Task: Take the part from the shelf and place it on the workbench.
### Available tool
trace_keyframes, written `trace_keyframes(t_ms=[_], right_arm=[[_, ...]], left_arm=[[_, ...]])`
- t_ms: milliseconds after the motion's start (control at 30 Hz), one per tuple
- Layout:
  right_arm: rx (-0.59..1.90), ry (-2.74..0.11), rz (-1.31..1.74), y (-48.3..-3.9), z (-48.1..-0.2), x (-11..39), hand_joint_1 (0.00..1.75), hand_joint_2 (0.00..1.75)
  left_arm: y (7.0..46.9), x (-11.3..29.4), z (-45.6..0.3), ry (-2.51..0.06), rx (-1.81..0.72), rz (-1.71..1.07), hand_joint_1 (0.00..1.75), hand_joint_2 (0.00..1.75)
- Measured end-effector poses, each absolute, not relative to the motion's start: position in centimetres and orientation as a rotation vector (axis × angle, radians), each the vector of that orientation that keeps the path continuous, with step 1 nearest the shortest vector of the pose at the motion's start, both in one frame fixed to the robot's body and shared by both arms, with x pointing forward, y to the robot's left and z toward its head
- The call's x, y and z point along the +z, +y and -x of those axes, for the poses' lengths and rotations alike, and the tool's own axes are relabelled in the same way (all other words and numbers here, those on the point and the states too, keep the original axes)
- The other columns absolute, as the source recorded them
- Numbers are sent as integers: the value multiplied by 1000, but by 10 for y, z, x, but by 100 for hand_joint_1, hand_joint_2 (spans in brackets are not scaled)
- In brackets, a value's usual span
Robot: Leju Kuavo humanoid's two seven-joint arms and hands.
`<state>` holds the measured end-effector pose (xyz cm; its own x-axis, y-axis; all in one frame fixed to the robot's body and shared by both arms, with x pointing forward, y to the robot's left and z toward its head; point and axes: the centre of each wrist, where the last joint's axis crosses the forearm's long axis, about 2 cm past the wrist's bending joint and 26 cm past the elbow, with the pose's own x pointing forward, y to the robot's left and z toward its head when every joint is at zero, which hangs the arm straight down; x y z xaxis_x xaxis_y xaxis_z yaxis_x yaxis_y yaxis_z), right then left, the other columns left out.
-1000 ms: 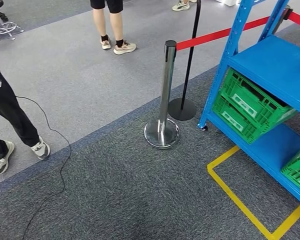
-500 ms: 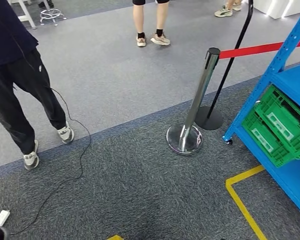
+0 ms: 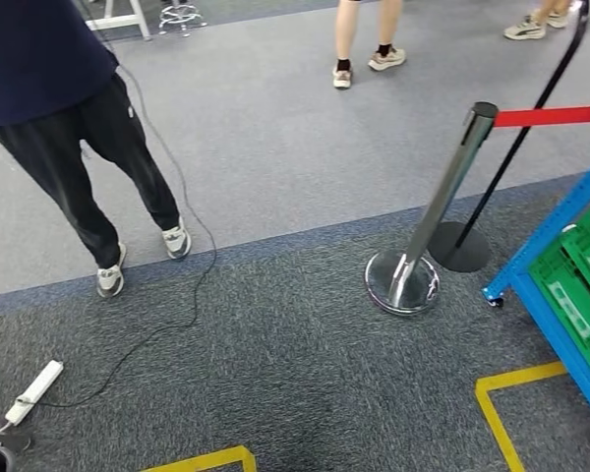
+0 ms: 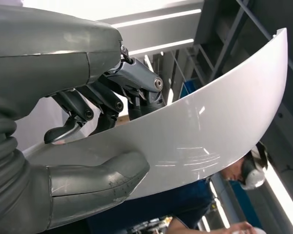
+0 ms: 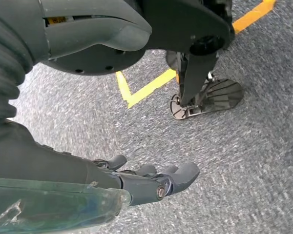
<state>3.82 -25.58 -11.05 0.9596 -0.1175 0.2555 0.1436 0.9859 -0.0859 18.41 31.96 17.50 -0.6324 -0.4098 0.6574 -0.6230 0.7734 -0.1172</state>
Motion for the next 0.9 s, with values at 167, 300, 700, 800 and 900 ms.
trace_keyframes(t_ms=[167,300,700,800,900], right_arm=[[-129,-274,89,-253,-40,-110,0,175],[-136,-283,69,-253,-40,-110,0,175],[-102,-314,42,-260,-42,-111,0,175],[-88,-327,44,-261,-42,-111,0,175],[-64,-333,47,-260,-40,-111,0,175]], left_arm=[[316,174,-183,-2328,388,-772,175,175],[297,183,-195,-2343,359,-668,175,175],[247,197,-223,-2343,376,-403,175,175],[248,193,-218,-2307,402,-375,175,175],[257,182,-204,-2250,432,-348,175,175]])
